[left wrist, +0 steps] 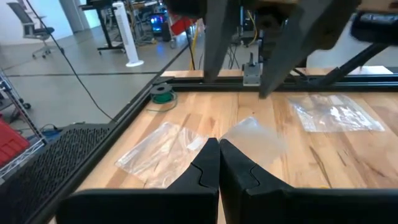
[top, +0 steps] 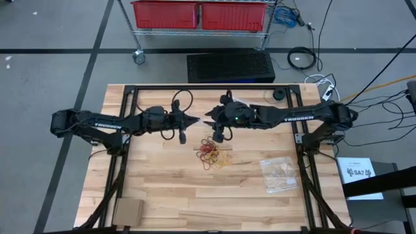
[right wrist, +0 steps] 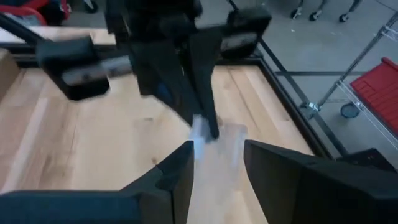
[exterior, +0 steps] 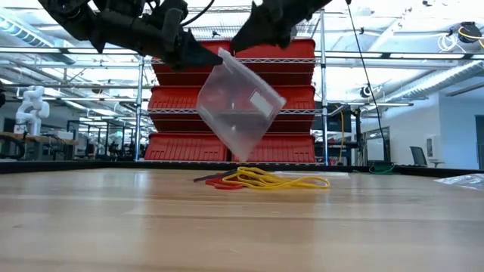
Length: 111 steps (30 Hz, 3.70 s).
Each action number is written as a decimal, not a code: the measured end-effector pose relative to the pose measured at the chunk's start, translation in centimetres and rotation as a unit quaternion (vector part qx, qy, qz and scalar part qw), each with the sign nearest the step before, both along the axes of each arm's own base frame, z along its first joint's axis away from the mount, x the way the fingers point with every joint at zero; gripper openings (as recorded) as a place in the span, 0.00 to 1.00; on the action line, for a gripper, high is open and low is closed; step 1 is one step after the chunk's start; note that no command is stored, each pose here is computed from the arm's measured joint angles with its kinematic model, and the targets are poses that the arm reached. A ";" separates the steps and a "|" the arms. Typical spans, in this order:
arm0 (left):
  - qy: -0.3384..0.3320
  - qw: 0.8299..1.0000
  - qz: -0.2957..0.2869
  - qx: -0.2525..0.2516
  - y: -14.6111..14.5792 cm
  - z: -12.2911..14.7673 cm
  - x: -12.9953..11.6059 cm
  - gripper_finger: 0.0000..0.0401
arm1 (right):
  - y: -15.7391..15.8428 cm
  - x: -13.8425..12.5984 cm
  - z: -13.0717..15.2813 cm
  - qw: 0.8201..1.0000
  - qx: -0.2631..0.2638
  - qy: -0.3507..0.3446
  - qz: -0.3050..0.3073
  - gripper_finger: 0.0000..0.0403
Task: Sort rubber bands
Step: Open the top left transparent zip bag
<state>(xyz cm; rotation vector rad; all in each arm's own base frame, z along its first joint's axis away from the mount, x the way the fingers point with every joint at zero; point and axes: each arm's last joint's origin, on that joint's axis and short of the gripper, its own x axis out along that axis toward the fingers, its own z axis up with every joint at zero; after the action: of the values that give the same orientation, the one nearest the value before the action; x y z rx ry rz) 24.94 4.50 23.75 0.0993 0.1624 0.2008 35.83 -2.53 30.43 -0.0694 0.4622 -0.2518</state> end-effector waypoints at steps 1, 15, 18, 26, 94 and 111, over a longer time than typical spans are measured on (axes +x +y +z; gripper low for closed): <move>0.000 1.000 0.000 0.000 0.0 0.0 0.0 0.00 | 0.0 0.2 -0.1 1.000 0.000 0.001 0.000 0.33; 0.005 1.000 0.015 0.002 0.1 -0.1 0.0 0.00 | -0.4 2.2 -1.5 1.000 0.021 0.014 -0.017 0.30; 0.006 1.000 0.015 0.002 0.1 -0.1 0.0 0.00 | -0.5 2.2 -1.5 0.999 0.013 0.017 -0.031 0.22; 0.006 1.000 0.014 0.002 0.1 -0.1 0.0 0.00 | -0.4 2.0 -1.7 0.999 0.003 0.029 -0.032 0.03; 0.030 0.997 -0.073 0.012 -0.4 0.1 0.2 0.01 | -0.1 1.8 -2.1 0.998 0.013 0.061 0.025 0.10; 0.031 0.998 -0.058 0.011 -0.3 0.1 0.2 0.00 | -2.5 -4.1 -1.1 0.989 0.037 0.141 -0.029 0.30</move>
<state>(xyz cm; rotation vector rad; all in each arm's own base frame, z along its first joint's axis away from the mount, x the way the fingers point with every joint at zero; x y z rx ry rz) 25.14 4.22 23.82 0.1367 0.2159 0.0830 31.76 -5.06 29.34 -0.0184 0.7545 -0.2838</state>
